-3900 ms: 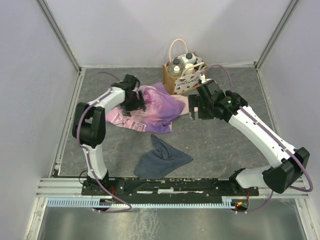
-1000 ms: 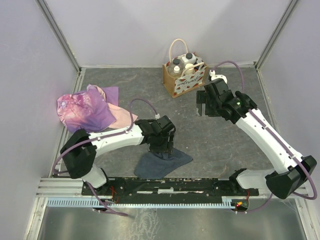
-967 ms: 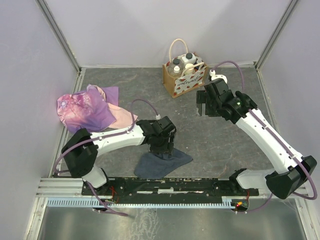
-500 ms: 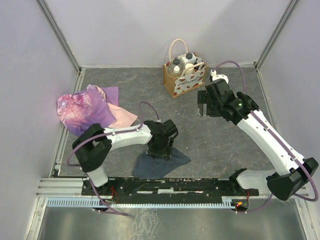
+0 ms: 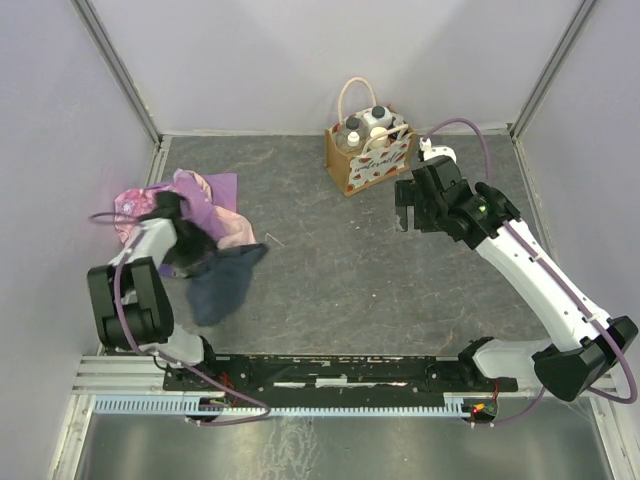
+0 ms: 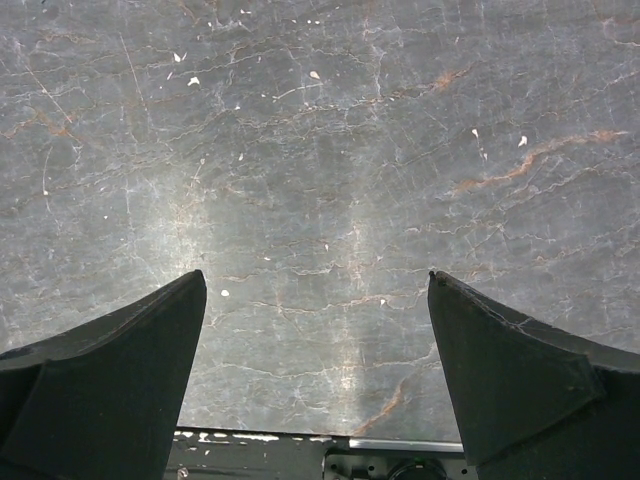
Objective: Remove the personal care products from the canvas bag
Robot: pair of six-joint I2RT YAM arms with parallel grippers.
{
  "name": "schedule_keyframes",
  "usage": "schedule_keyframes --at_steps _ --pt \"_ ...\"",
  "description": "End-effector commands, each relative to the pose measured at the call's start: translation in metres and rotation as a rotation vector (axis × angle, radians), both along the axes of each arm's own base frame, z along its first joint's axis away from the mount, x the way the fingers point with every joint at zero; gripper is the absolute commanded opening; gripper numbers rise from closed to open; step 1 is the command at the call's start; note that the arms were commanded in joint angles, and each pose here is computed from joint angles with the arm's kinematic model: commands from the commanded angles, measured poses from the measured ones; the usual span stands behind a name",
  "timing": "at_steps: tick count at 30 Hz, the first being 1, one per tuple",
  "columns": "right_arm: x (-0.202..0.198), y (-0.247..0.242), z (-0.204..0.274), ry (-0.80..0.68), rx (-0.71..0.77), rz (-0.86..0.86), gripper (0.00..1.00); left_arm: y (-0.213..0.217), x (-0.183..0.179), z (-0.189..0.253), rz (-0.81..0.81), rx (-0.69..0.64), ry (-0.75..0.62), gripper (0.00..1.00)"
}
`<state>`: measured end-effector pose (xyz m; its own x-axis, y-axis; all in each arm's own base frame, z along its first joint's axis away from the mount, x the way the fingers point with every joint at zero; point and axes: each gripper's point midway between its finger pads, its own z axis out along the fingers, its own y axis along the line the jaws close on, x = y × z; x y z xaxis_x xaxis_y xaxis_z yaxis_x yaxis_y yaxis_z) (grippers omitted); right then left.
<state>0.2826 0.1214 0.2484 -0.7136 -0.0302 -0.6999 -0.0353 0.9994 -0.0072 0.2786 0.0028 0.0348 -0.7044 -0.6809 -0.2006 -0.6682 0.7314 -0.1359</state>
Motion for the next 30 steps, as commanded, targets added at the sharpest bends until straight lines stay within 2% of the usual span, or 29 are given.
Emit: schedule_keyframes --at_steps 1,6,9,13,17,25,30 --pt "0.001 -0.002 0.016 -0.055 0.018 0.003 1.00 0.072 -0.007 0.045 0.174 0.076 -0.120 0.79" --pt "0.005 0.002 0.013 -0.046 0.021 0.013 1.00 0.041 0.001 0.097 0.149 0.030 -0.349 0.75" --pt "0.008 0.010 0.012 -0.039 0.049 0.022 1.00 -0.004 0.004 0.108 0.044 -0.021 -0.396 0.75" --pt "0.011 0.022 0.013 -0.025 0.091 0.042 1.00 -0.057 -0.004 0.083 -0.098 -0.075 -0.304 0.75" --pt "0.009 0.018 0.018 -0.036 0.088 0.036 1.00 -0.082 -0.002 0.055 -0.171 -0.066 -0.245 0.75" --pt "-0.003 -0.002 0.023 -0.052 0.039 0.000 1.00 -0.073 0.024 0.026 -0.198 0.050 -0.102 0.77" --pt "-0.009 -0.016 0.027 -0.075 -0.002 -0.016 1.00 -0.062 0.040 0.006 -0.145 0.070 -0.016 0.77"
